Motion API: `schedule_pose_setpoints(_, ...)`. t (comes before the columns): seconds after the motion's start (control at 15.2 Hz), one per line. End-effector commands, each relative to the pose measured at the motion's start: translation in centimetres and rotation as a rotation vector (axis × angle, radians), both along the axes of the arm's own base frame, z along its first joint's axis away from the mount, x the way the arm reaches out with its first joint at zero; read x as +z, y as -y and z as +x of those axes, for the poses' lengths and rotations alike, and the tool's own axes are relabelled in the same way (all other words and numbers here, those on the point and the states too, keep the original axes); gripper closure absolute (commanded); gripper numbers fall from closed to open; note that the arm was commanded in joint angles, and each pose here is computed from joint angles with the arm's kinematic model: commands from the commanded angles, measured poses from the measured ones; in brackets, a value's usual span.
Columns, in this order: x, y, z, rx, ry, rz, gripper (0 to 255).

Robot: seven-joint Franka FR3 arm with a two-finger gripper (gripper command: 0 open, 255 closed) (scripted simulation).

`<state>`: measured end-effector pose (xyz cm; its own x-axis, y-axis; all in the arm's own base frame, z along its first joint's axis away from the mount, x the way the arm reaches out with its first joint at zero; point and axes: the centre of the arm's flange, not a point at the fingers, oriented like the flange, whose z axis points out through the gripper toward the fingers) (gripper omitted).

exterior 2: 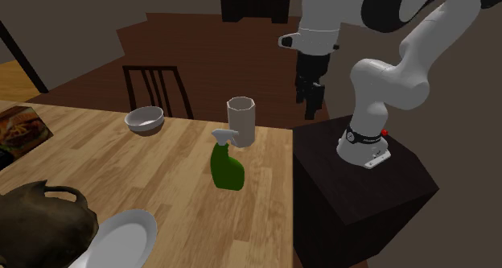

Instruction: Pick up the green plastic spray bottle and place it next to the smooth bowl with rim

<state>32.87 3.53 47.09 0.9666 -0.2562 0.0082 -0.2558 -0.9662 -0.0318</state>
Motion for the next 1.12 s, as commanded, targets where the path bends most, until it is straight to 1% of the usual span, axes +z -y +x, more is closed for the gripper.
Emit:
schedule_pose_setpoints(0.0,-1.8,-0.9,1.1,-0.027,0.052,-0.021,0)
schedule_pose_setpoints(0.53,-8.8,-3.3,6.7,-0.132,0.231,-0.11,0)
schedule_pose_setpoints(1.06,-14.9,-4.6,13.6,-0.238,0.411,-0.198,0)
